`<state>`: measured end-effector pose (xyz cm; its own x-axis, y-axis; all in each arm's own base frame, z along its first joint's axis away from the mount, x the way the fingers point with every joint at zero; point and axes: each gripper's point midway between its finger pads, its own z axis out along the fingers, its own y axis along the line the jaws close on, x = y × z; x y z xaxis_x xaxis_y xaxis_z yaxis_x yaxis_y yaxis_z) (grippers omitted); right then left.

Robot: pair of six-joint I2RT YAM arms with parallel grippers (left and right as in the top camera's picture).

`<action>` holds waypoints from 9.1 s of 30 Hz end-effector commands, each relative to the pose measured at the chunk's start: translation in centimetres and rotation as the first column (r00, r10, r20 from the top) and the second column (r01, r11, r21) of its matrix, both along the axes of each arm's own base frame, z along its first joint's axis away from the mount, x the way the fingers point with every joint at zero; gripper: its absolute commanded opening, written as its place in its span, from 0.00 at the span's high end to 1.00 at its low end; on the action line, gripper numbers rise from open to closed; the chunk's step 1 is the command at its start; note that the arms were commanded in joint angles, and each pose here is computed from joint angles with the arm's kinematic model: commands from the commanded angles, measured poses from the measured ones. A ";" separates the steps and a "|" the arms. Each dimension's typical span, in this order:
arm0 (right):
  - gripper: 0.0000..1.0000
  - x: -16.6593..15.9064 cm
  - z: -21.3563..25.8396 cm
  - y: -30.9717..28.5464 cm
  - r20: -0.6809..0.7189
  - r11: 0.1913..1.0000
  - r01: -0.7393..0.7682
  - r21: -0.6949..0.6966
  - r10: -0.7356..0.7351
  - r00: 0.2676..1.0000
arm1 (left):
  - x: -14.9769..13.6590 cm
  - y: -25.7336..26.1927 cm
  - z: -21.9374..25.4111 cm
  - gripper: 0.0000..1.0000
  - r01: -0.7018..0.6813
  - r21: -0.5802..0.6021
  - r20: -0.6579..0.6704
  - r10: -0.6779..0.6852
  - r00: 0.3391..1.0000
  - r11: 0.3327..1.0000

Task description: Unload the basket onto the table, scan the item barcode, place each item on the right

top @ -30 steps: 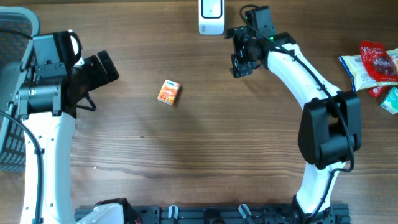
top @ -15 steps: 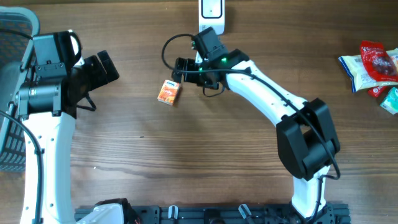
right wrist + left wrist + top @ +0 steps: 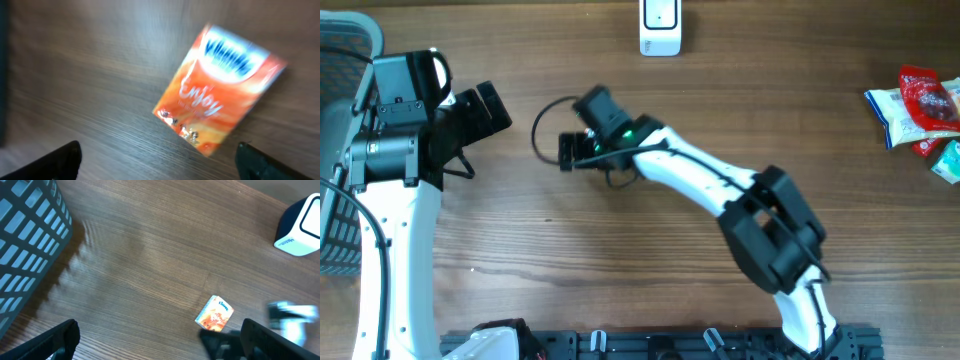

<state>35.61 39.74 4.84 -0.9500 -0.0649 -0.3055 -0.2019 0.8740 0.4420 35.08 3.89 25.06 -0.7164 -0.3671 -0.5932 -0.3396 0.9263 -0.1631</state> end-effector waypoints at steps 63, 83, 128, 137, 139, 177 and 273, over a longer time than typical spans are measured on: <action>0.30 1.6 2.2 -6.1 0.267 0.794 -0.231 -0.562 0.439 0.858 | 0.0 0.1 0.4 0.00 -0.016 -0.009 0.012 0.016 1.000 1.000; 0.37 1.2 -4.1 -7.5 0.175 0.756 -0.182 -0.629 0.365 0.914 | 0.0 0.1 0.4 0.00 -0.016 -0.009 0.012 0.016 1.000 1.000; 0.96 1.6 0.8 -8.0 0.148 0.872 -0.159 -0.463 0.253 0.956 | 0.0 0.1 0.4 0.00 -0.016 -0.010 0.013 0.017 1.000 1.000; 0.96 0.9 7.7 -8.0 -0.059 0.926 -0.269 0.264 0.294 0.954 | 0.0 0.1 0.4 0.00 -0.016 -0.009 0.012 0.016 1.000 1.000; 0.96 0.6 7.3 -9.0 -0.117 0.902 -0.241 0.358 0.300 0.947 | 0.0 0.1 0.4 0.00 -0.016 -0.009 0.012 0.016 1.000 1.000; 0.42 1.2 0.6 -22.4 -0.226 0.998 -0.070 0.005 0.069 0.972 | 0.0 0.1 0.4 0.00 -0.016 -0.009 0.013 0.016 1.000 1.000; 0.96 -0.7 4.2 -13.1 -0.074 0.844 -0.326 0.425 0.391 0.917 | 0.0 0.1 0.4 0.00 -0.016 -0.009 0.013 0.016 1.000 1.000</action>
